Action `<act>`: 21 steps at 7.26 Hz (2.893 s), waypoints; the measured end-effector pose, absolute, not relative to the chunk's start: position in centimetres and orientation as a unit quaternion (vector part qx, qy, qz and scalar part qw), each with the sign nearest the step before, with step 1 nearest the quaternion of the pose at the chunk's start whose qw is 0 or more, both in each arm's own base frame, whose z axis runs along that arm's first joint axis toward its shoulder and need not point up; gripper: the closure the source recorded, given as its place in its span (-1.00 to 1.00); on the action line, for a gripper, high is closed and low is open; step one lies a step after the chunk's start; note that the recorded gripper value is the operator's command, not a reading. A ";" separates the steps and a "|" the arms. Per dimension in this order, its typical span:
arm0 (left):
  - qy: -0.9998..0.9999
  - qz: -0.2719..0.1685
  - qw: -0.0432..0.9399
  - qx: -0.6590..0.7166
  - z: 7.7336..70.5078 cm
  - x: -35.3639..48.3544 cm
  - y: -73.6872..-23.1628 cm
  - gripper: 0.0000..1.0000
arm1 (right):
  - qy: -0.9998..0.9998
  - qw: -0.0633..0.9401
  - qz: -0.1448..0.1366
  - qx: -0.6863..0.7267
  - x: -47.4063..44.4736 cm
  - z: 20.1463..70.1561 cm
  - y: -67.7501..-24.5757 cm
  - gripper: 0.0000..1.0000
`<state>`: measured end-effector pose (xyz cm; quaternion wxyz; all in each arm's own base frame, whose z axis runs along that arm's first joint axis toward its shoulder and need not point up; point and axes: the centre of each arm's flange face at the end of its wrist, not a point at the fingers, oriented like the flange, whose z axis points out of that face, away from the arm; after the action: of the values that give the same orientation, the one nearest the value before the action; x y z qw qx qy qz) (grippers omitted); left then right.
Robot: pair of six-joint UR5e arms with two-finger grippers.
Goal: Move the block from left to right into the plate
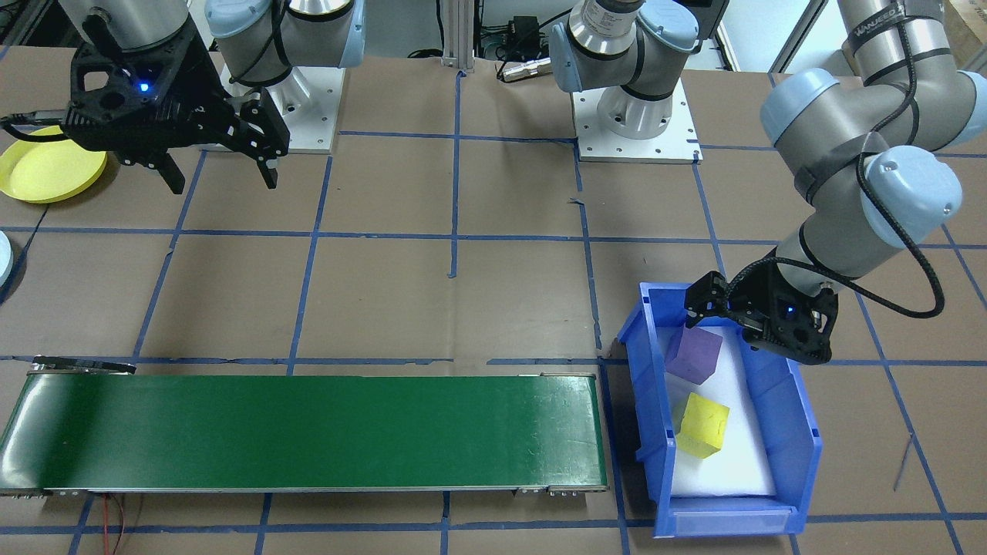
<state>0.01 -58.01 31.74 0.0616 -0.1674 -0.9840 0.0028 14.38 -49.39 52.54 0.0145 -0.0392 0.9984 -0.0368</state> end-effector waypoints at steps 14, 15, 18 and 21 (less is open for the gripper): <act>-0.985 -0.034 0.052 -0.162 22.7 0.5 -57.9 0.41 | 0.998 0.015 -0.036 -0.039 14.4 52.5 -49.4 -1.00; -0.986 -0.015 0.042 -0.162 24.2 0.6 -58.4 0.41 | 0.998 0.015 -0.037 -0.039 14.4 52.5 -49.4 -1.00; -0.986 0.088 0.002 -0.142 36.5 0.4 -60.3 0.41 | 0.998 0.015 -0.037 -0.039 14.4 52.5 -49.4 -1.00; -0.986 0.149 0.038 -0.063 43.2 -8.3 -60.5 0.41 | 0.998 0.015 -0.036 -0.040 14.4 52.5 -49.4 -1.00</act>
<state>-8.27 -60.48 43.23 0.0385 -0.0626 -0.9860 0.1494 14.43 -49.39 52.48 0.0152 -0.0396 0.9984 -0.0361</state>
